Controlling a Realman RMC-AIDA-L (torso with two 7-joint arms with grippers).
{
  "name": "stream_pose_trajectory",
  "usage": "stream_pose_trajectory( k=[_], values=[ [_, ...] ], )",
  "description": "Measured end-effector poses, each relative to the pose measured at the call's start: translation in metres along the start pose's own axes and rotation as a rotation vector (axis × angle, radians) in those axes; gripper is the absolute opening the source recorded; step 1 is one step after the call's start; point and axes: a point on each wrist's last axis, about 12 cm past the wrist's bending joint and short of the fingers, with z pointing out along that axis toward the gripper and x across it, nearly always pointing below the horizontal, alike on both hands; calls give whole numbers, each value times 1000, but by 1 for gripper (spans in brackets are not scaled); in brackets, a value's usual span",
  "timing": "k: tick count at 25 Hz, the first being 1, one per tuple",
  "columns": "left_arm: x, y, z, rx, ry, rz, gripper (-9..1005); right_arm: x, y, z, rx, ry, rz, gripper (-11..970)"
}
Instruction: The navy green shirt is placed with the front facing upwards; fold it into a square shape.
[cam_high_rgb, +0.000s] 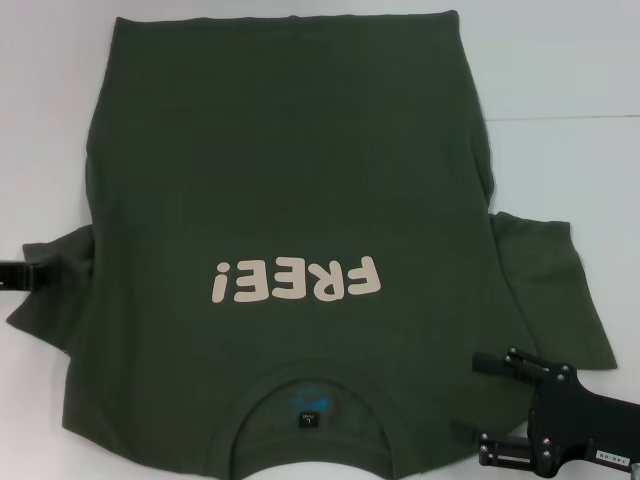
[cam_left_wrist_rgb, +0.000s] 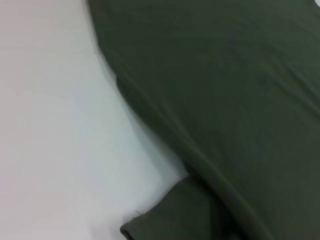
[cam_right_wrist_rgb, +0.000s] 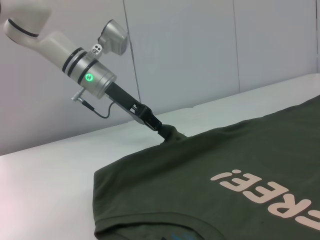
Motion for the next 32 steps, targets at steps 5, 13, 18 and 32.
stream_pose_trajectory(
  k=[5,13,18,32],
  values=[
    [0,4,-6,-25,-18,0,46,0,0,0,0,0,0,898],
    [-5,18,-27,-80,-84,-20,46,0,-1,0,5,0,1,898],
    [-12,19,-42,-73,-109,-15,45,-1,-2,0,13,-6,2,898],
    [-39,-19,-44,44,13,-68,45,-1,-2,0,18,-11,2,899]
  ],
)
